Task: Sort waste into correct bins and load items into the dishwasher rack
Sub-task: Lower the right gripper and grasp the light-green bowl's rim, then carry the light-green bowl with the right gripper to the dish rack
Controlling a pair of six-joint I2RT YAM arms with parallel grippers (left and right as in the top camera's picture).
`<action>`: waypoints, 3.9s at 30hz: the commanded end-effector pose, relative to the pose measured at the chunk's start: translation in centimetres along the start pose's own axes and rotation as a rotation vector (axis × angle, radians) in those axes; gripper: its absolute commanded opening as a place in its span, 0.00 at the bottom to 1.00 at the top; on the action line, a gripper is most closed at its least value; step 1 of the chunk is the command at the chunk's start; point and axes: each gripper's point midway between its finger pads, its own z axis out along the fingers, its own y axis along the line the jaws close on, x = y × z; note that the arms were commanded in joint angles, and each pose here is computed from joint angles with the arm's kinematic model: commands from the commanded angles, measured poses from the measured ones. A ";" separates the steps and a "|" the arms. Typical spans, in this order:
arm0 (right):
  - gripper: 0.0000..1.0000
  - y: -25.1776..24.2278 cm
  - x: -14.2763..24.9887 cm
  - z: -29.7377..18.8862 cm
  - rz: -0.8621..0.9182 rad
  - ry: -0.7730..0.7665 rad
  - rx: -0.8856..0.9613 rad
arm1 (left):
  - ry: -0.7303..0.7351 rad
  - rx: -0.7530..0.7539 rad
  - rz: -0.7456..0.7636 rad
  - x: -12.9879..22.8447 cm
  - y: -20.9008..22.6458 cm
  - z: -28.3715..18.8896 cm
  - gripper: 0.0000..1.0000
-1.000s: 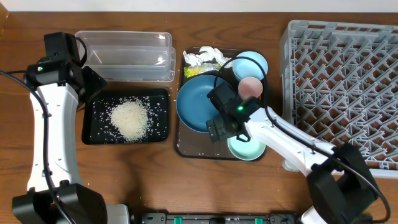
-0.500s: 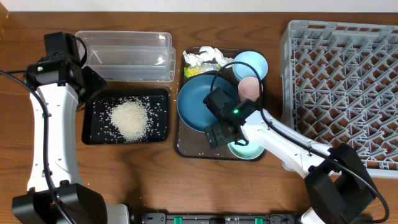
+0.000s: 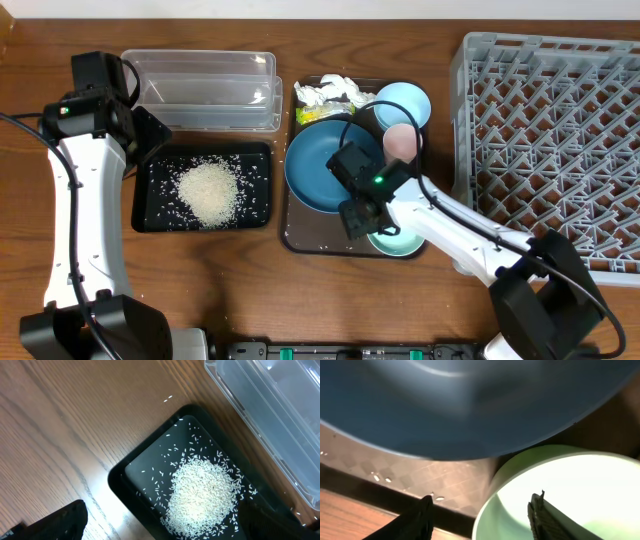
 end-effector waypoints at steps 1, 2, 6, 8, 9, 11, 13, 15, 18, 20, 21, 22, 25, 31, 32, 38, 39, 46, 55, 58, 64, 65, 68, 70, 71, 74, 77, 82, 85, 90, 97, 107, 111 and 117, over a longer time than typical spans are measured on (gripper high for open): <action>0.59 0.5 1.1 0.4 -0.002 0.030 0.011 | -0.020 -0.006 -0.015 -0.7 0.1 -0.4 0.97; 0.57 0.5 1.3 0.5 0.000 0.034 0.012 | -0.020 -0.006 -0.015 -0.7 0.1 -0.4 0.97; 0.53 0.6 2.0 1.2 -0.003 0.041 0.015 | -0.020 -0.006 -0.015 -0.7 0.1 -0.4 0.97; 0.51 0.7 2.3 1.4 -0.003 0.044 0.016 | -0.020 -0.006 -0.015 -0.7 0.1 -0.4 0.97; 0.49 0.7 2.4 1.5 0.004 0.046 0.018 | -0.020 -0.006 -0.015 -0.7 0.1 -0.4 0.97; 0.45 0.7 2.8 1.7 0.021 0.053 0.021 | -0.020 -0.006 -0.015 -0.7 0.1 -0.4 0.97; 0.40 0.8 2.8 1.7 0.024 0.053 0.022 | -0.021 -0.006 -0.015 -0.7 0.1 -0.4 0.97; 0.36 0.8 2.7 1.7 0.023 0.050 0.021 | -0.020 -0.006 -0.015 -0.7 0.1 -0.4 0.97; 0.22 0.9 2.5 1.7 0.023 0.041 0.015 | -0.020 -0.006 -0.015 -0.7 0.1 -0.4 0.97; 0.15 0.9 2.5 1.7 0.024 0.039 0.014 | -0.020 -0.006 -0.015 -0.7 0.1 -0.4 0.97; 0.13 1.0 2.4 1.7 0.023 0.038 0.013 | -0.020 -0.006 -0.015 -0.7 0.1 -0.4 0.97; 0.11 1.0 2.4 1.7 0.023 0.037 0.013 | -0.020 -0.006 -0.015 -0.7 0.1 -0.4 0.98; 0.01 0.9 2.3 1.7 0.024 0.035 0.015 | -0.020 -0.006 -0.015 -0.7 0.1 -0.4 0.97; 0.01 0.9 2.2 0.8 0.022 0.047 0.022 | -0.020 -0.006 -0.015 -0.7 0.1 -0.4 0.97; 0.01 0.9 2.1 0.5 0.016 0.049 0.022 | -0.020 -0.006 -0.015 -0.7 0.1 -0.4 0.97; 0.01 0.5 0.3 -2.8 -0.007 0.048 0.024 | -0.020 -0.006 -0.015 -0.7 0.1 -0.4 0.97; 0.01 0.4 -0.2 -3.4 -0.012 0.042 0.022 | -0.020 -0.006 -0.015 -0.7 0.1 -0.4 0.97; 0.01 -1.4 -5.2 -9.7 -0.021 -0.084 -0.013 | -0.020 -0.006 -0.015 -0.7 0.1 -0.4 0.97; 0.01 -6.5 -12.5 -20.0 -0.030 -0.447 -0.305 | -0.020 -0.006 -0.015 -0.7 0.1 -0.4 0.97; 0.01 -8.9 -14.0 -22.9 -0.035 -0.568 -0.478 | -0.020 -0.006 -0.015 -0.7 0.1 -0.4 0.97; 0.01 -16.8 -15.4 -26.5 -0.102 -0.816 -0.646 | -0.020 -0.006 -0.015 -0.7 0.1 -0.4 0.97; 0.01 -18.6 -15.7 -26.4 -0.077 -0.838 -0.625 | -0.020 -0.006 -0.015 -0.7 0.1 -0.4 0.97; 0.01 -23.3 -15.8 -25.4 0.005 -0.865 -0.577 | -0.020 -0.006 -0.015 -0.7 0.1 -0.4 0.97; 0.01 -25.9 -15.7 -24.5 0.052 -0.873 -0.565 | -0.020 -0.006 -0.015 -0.7 0.1 -0.4 0.97; 0.01 -27.0 -15.7 -24.1 0.064 -0.880 -0.567 | -0.020 -0.006 -0.015 -0.7 0.1 -0.4 0.97; 0.01 -29.0 -16.0 -23.0 0.075 -0.908 -0.618 | -0.020 -0.006 -0.015 -0.7 0.1 -0.4 0.97; 0.01 -30.2 -16.5 -22.5 0.014 -0.984 -0.763 | -0.021 -0.006 -0.015 -0.7 0.1 -0.4 0.98; 0.01 -32.8 -16.5 -20.5 -0.007 -1.038 -0.940 | -0.020 -0.006 -0.015 -0.7 0.1 -0.4 0.97; 0.01 -34.8 -17.0 -17.6 0.069 -1.013 -0.969 | -0.020 -0.006 -0.015 -0.7 0.1 -0.4 0.97; 0.01 -37.1 -17.2 -14.8 0.142 -0.998 -0.989 | -0.020 -0.006 -0.015 -0.7 0.1 -0.4 0.97; 0.01 -40.2 -16.2 -13.6 0.269 -0.988 -0.972 | -0.021 -0.006 -0.015 -0.7 0.1 -0.4 0.97; 0.01 -42.5 -14.9 -13.2 0.410 -0.961 -0.972 | -0.021 -0.006 -0.015 -0.7 0.1 -0.4 0.97; 0.01 -42.4 -14.9 -13.1 0.449 -0.938 -0.995 | -0.021 -0.006 -0.015 -0.7 0.1 -0.4 0.97; 0.01 -43.2 -14.2 -13.1 0.519 -0.919 -0.995 | -0.020 -0.006 -0.015 -0.7 0.1 -0.4 0.97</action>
